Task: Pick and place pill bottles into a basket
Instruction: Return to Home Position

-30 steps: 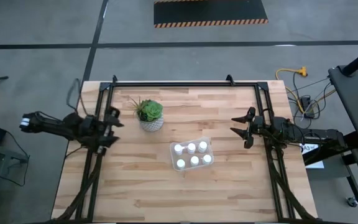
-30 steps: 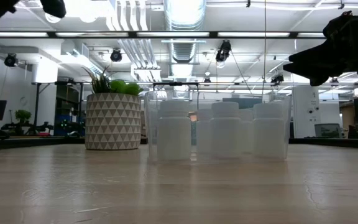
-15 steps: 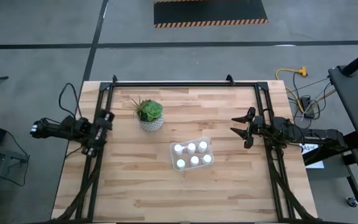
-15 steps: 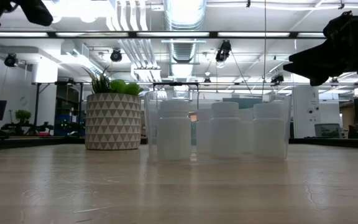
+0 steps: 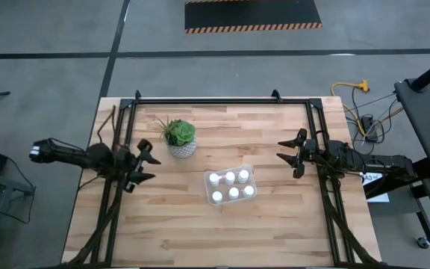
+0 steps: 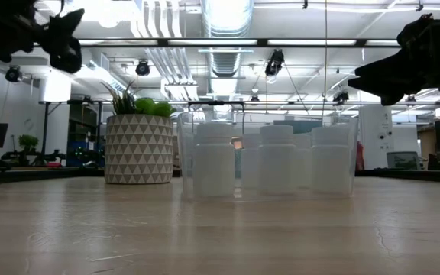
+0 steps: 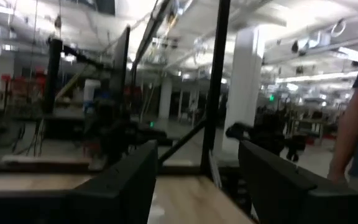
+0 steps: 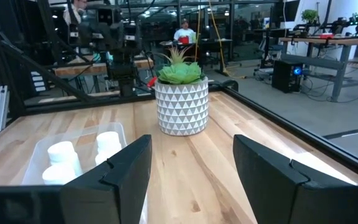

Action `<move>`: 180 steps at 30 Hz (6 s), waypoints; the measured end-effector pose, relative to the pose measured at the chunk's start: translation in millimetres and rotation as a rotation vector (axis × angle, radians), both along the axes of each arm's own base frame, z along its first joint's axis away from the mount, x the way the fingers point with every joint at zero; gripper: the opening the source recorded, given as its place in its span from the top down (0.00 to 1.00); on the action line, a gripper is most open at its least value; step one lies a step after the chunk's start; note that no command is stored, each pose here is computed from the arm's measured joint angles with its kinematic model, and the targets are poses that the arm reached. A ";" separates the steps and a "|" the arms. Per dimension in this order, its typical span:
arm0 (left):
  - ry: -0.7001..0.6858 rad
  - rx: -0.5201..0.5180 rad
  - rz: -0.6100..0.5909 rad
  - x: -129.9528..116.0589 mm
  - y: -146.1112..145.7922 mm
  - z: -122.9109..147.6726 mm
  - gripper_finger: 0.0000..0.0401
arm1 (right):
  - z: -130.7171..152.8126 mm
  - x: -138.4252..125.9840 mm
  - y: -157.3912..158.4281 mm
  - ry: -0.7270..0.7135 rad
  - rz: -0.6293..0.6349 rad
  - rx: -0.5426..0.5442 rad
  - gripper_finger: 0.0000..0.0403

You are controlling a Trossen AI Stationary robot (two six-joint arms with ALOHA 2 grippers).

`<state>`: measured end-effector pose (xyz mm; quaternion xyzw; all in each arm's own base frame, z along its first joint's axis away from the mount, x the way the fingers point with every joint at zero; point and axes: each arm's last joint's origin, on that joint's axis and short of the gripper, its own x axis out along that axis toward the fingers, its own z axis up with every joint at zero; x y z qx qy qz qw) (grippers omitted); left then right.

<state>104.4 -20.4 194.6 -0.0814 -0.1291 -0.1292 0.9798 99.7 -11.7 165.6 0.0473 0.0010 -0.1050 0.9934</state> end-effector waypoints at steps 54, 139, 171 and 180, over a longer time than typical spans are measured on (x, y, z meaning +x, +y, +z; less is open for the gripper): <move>0.284 0.344 0.258 -2.1 6.9 -32.4 0.48 | -0.1 0.0 -0.1 0.001 -0.001 0.001 0.47; 0.335 0.332 0.252 2.1 6.2 -36.8 0.48 | -0.1 0.0 -0.1 0.000 -0.001 0.001 0.47; 0.335 0.332 0.252 2.1 6.3 -36.8 0.48 | 0.0 0.0 0.0 0.000 -0.001 0.001 0.47; 0.335 0.332 0.252 2.1 6.2 -36.8 0.48 | 0.0 0.0 -0.1 0.000 -0.001 0.001 0.47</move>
